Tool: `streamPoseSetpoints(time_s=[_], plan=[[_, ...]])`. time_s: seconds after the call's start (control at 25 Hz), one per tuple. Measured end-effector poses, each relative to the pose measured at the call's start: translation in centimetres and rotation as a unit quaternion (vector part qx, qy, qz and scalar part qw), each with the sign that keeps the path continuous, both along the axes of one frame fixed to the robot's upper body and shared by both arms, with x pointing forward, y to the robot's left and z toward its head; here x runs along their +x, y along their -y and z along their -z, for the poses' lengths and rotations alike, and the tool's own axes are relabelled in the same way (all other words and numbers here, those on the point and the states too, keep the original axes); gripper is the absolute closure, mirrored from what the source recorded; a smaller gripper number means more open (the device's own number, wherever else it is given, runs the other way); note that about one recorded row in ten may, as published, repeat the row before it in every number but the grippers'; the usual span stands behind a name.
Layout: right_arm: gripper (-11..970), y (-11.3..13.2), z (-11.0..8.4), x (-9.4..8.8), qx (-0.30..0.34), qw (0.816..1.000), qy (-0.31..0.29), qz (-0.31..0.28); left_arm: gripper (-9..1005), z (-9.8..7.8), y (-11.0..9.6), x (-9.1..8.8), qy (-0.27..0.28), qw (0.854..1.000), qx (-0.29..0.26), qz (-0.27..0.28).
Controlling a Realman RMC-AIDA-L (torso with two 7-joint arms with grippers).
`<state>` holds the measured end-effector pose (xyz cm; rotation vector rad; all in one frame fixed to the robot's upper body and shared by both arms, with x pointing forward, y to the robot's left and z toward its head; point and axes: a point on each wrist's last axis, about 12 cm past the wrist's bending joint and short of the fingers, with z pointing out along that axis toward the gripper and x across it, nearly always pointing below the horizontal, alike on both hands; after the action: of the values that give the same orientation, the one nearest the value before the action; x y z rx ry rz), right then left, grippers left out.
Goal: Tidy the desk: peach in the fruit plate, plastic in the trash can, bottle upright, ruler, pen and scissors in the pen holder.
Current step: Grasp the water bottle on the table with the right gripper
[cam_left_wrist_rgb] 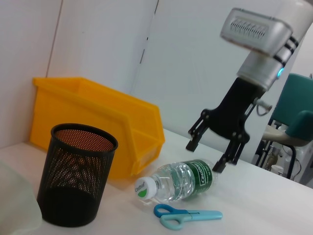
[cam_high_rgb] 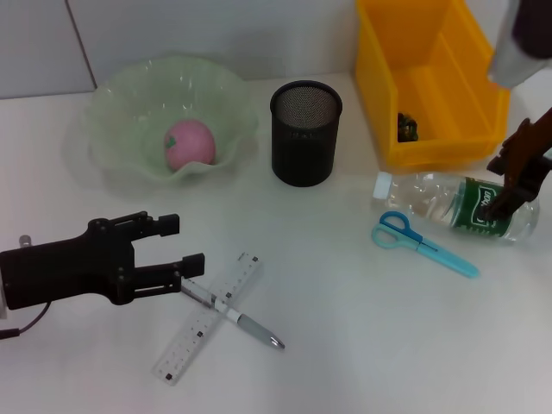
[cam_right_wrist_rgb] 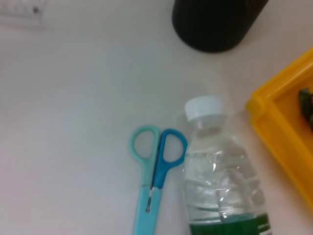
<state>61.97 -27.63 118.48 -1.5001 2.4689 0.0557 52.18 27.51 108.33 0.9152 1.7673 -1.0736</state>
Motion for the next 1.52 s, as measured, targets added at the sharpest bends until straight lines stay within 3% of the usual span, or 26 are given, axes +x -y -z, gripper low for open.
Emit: streamPoseSetpoints(time_s=[0.28,1.52], plan=[[149,-1.2,1.5,0.2,-0.037,0.999,0.014,-0.012,197,0.0,0.0,-0.1,-0.001,1.000,-0.003,0.000],[150,-2.3,4.9,0.5,-0.053,0.998,0.008,-0.029,198,0.0,-0.3,-0.3,-0.004,1.000,-0.008,-0.005]])
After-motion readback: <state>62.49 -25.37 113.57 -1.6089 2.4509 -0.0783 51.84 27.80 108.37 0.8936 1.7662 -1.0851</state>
